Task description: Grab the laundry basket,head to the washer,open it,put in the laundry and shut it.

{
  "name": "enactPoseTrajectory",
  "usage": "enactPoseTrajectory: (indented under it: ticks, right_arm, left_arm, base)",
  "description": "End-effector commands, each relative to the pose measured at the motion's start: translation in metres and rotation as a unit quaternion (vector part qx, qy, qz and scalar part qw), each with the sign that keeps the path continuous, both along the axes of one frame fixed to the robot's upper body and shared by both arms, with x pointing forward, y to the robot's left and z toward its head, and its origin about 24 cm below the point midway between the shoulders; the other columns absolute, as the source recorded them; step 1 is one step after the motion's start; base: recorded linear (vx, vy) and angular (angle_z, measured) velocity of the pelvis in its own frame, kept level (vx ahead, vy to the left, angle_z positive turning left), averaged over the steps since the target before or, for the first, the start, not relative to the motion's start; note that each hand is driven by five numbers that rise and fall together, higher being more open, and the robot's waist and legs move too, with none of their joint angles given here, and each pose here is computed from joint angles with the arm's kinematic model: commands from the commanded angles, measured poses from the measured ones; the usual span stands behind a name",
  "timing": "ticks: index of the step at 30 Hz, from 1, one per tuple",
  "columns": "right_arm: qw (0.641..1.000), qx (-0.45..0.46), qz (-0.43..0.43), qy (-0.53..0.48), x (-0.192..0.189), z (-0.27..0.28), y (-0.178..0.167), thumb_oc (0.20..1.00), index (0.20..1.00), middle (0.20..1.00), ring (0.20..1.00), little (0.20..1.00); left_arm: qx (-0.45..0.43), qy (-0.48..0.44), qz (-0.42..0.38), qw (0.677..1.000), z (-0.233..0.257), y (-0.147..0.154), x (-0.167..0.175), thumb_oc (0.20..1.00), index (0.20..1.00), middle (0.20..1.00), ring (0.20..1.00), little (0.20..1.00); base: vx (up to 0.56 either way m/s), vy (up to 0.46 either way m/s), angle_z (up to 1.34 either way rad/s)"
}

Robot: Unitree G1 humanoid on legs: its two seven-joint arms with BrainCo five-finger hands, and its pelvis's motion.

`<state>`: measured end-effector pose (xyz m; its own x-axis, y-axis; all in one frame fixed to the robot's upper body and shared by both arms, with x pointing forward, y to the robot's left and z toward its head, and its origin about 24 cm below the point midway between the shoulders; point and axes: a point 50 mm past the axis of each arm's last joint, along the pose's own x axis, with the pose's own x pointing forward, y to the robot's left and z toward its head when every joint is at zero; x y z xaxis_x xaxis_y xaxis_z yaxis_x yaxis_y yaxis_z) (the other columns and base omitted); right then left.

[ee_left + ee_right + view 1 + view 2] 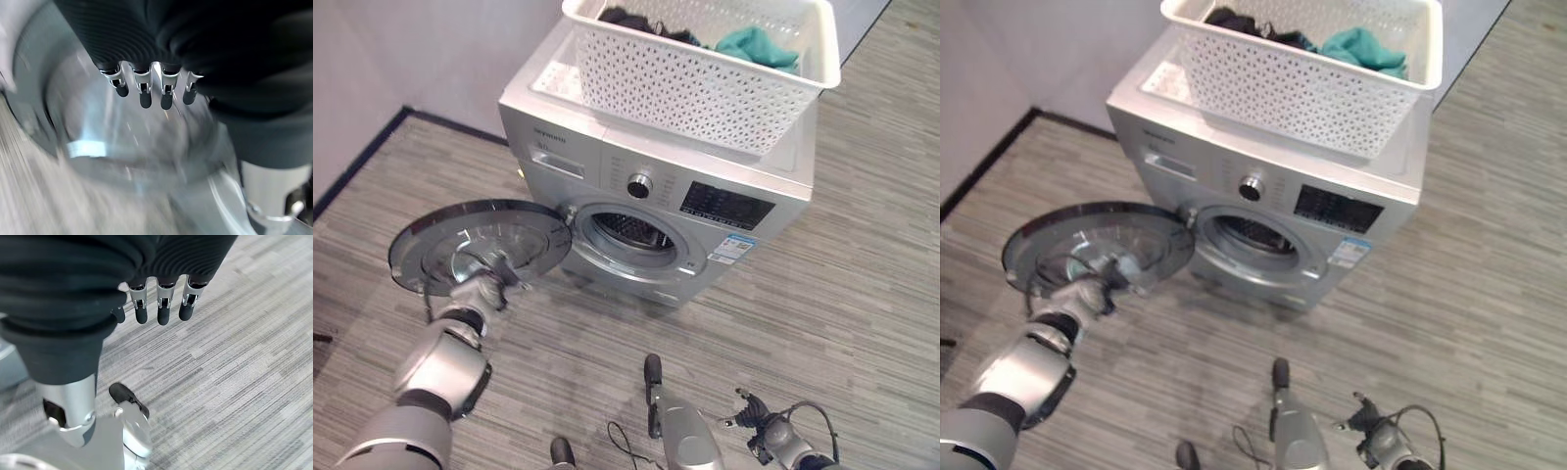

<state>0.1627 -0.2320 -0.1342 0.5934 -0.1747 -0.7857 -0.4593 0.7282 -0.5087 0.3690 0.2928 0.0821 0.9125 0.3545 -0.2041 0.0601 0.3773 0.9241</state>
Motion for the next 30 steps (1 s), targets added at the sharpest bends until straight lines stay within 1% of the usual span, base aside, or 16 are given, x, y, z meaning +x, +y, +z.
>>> enactPoseTrajectory:
  ticks: [1, 8, 10, 12, 13, 14, 16, 17, 19, 20, 21, 22, 23, 25, 26, 30]
  right_arm:
    - [1.000, -0.008, -0.008, -0.012, 0.001, 0.000, 0.000, 1.000, 1.000, 1.000, 1.000, 1.000]
    - [1.000, -0.005, 0.012, -0.015, 0.005, 0.000, 0.009, 1.000, 1.000, 1.000, 1.000, 1.000]
    - [1.000, -0.002, 0.000, -0.012, 0.005, -0.001, 0.010, 1.000, 1.000, 1.000, 1.000, 1.000]
    - [1.000, 0.002, -0.012, -0.007, 0.002, -0.003, 0.010, 1.000, 1.000, 1.000, 1.000, 1.000]
    - [0.999, 0.007, -0.041, 0.008, -0.007, -0.007, 0.006, 1.000, 1.000, 1.000, 1.000, 1.000]
    - [0.999, 0.007, -0.041, 0.008, -0.007, -0.007, 0.006, 1.000, 1.000, 1.000, 1.000, 1.000]
    - [0.992, 0.019, -0.114, 0.041, -0.031, -0.015, -0.005, 1.000, 1.000, 1.000, 1.000, 1.000]
    - [0.979, 0.032, -0.197, 0.039, -0.042, -0.015, -0.017, 1.000, 1.000, 1.000, 1.000, 1.000]
    - [0.971, 0.035, -0.237, 0.027, -0.044, -0.013, -0.026, 1.000, 1.000, 1.000, 1.000, 1.000]
    - [0.965, 0.034, -0.259, 0.012, -0.043, -0.011, -0.032, 1.000, 1.000, 1.000, 1.000, 1.000]
    - [0.956, 0.037, -0.282, -0.068, -0.022, 0.006, -0.045, 1.000, 1.000, 1.000, 1.000, 1.000]
    - [0.956, 0.037, -0.282, -0.067, -0.022, 0.006, -0.045, 1.000, 1.000, 1.000, 1.000, 1.000]
    - [0.943, 0.042, -0.290, -0.160, -0.002, 0.029, -0.057, 1.000, 1.000, 1.000, 1.000, 1.000]
    - [0.932, 0.045, -0.296, -0.203, 0.004, 0.042, -0.062, 1.000, 1.000, 1.000, 1.000, 1.000]
    - [0.908, 0.044, -0.306, -0.284, 0.013, 0.067, -0.071, 1.000, 1.000, 1.000, 1.000, 1.000]
    - [0.882, 0.034, -0.312, -0.352, 0.017, 0.092, -0.079, 1.000, 1.000, 1.000, 1.000, 1.000]
  left_arm:
    - [0.028, -0.099, 0.029, 0.994, 0.042, 0.011, 0.010, 1.000, 1.000, 1.000, 1.000, 1.000]
    - [-0.025, -0.124, 0.052, 0.991, 0.031, 0.013, 0.004, 1.000, 1.000, 1.000, 1.000, 1.000]
    - [-0.100, -0.130, 0.041, 0.986, 0.008, -0.001, -0.001, 1.000, 1.000, 1.000, 1.000, 1.000]
    - [-0.116, -0.116, 0.029, 0.986, -0.007, -0.008, -0.006, 1.000, 1.000, 1.000, 1.000, 1.000]
    - [-0.135, -0.072, 0.008, 0.988, -0.042, -0.021, -0.021, 1.000, 1.000, 1.000, 1.000, 1.000]
    - [-0.136, -0.071, 0.008, 0.988, -0.043, -0.021, -0.021, 1.000, 1.000, 1.000, 1.000, 1.000]
    - [-0.173, 0.022, 0.006, 0.985, -0.103, -0.041, -0.057, 1.000, 1.000, 1.000, 1.000, 1.000]
    - [-0.195, 0.086, 0.015, 0.977, -0.140, -0.054, -0.088, 1.000, 1.000, 1.000, 1.000, 1.000]
    - [-0.201, 0.115, 0.019, 0.973, -0.156, -0.057, -0.105, 1.000, 1.000, 1.000, 1.000, 1.000]
    - [-0.209, 0.139, 0.032, 0.967, -0.169, -0.059, -0.121, 1.000, 1.000, 1.000, 1.000, 1.000]
    - [-0.241, 0.167, 0.079, 0.953, -0.191, -0.060, -0.153, 1.000, 1.000, 1.000, 1.000, 1.000]
    - [-0.241, 0.167, 0.079, 0.953, -0.191, -0.060, -0.153, 1.000, 1.000, 1.000, 1.000, 1.000]
    - [-0.279, 0.180, 0.128, 0.934, -0.207, -0.062, -0.180, 1.000, 1.000, 1.000, 1.000, 1.000]
    - [-0.293, 0.184, 0.151, 0.926, -0.212, -0.063, -0.191, 1.000, 1.000, 1.000, 1.000, 1.000]
    - [-0.310, 0.199, 0.186, 0.911, -0.222, -0.067, -0.209, 1.000, 1.000, 1.000, 1.000, 1.000]
    - [-0.301, 0.232, 0.184, 0.907, -0.231, -0.074, -0.227, 1.000, 1.000, 1.000, 1.000, 1.000]
  base:
    - [-0.02, -0.060, 0.25]
    - [0.02, -0.041, 0.13]
    - [0.01, -0.002, 0.03]
    - [0.02, 0.010, -0.02]
    - [0.00, 0.000, 0.00]
    - [0.07, 0.024, -0.01]
    - [0.11, 0.037, -0.02]
    - [0.12, 0.059, -0.05]
    - [0.07, 0.036, -0.08]
    - [0.07, 0.031, -0.04]
    - [0.07, 0.030, 0.00]
    - [0.11, 0.051, -0.04]
    - [0.08, 0.029, -0.07]
    - [0.08, 0.006, -0.08]
    - [0.08, -0.024, -0.07]
    - [0.07, -0.031, 0.07]
